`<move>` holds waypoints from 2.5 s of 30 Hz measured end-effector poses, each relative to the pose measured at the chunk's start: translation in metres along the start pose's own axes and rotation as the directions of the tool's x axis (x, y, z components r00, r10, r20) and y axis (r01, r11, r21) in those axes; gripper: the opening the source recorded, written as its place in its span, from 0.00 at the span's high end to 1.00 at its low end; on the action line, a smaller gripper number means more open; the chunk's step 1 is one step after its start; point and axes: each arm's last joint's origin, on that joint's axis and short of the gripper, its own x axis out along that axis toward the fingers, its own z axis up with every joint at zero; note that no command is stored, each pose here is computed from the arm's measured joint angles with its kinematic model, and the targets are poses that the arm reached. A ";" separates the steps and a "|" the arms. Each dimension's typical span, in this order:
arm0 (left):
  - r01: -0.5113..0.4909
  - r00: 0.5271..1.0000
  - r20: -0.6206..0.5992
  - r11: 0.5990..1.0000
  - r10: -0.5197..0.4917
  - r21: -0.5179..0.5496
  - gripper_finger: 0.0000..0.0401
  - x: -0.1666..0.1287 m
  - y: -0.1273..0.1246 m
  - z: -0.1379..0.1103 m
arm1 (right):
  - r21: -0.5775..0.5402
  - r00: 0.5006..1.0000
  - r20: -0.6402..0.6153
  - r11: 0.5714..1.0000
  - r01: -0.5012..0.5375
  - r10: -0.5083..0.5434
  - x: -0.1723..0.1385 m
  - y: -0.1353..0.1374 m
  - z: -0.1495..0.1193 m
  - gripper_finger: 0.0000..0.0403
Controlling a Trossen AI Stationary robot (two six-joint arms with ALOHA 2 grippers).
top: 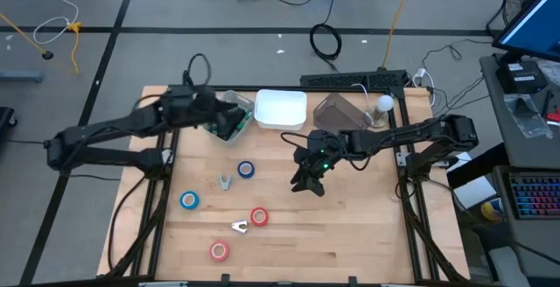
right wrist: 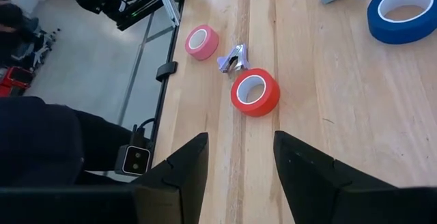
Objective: Pick and place Stapler, Stapler remover, tape
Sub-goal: Put the blue tape into the black bin
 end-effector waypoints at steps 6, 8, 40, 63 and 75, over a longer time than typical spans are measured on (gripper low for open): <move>0.275 0.956 -0.068 0.950 -0.286 -0.146 0.47 -0.024 -0.025 -0.005 | -0.028 1.000 0.001 1.000 0.002 -0.002 0.000 0.000 0.000 0.60; 0.339 0.922 -0.128 0.922 -0.365 -0.189 0.47 -0.027 -0.032 -0.010 | -0.034 1.000 0.001 0.999 0.002 -0.002 0.000 0.000 0.000 0.60; -0.555 0.562 -0.814 0.796 0.144 -0.242 0.47 -0.026 -0.073 -0.138 | -0.060 0.991 0.072 0.991 0.116 -0.111 -0.012 -0.005 0.006 0.60; -0.610 0.344 -0.905 0.793 0.249 -0.014 0.47 -0.075 -0.072 -0.201 | -0.167 0.916 0.383 0.967 0.192 -0.116 -0.099 0.013 -0.066 0.60; -0.526 0.390 -0.911 0.844 0.133 -0.102 0.47 -0.066 -0.058 -0.233 | -0.123 0.843 0.538 0.989 0.082 -0.003 -0.114 0.004 -0.109 0.60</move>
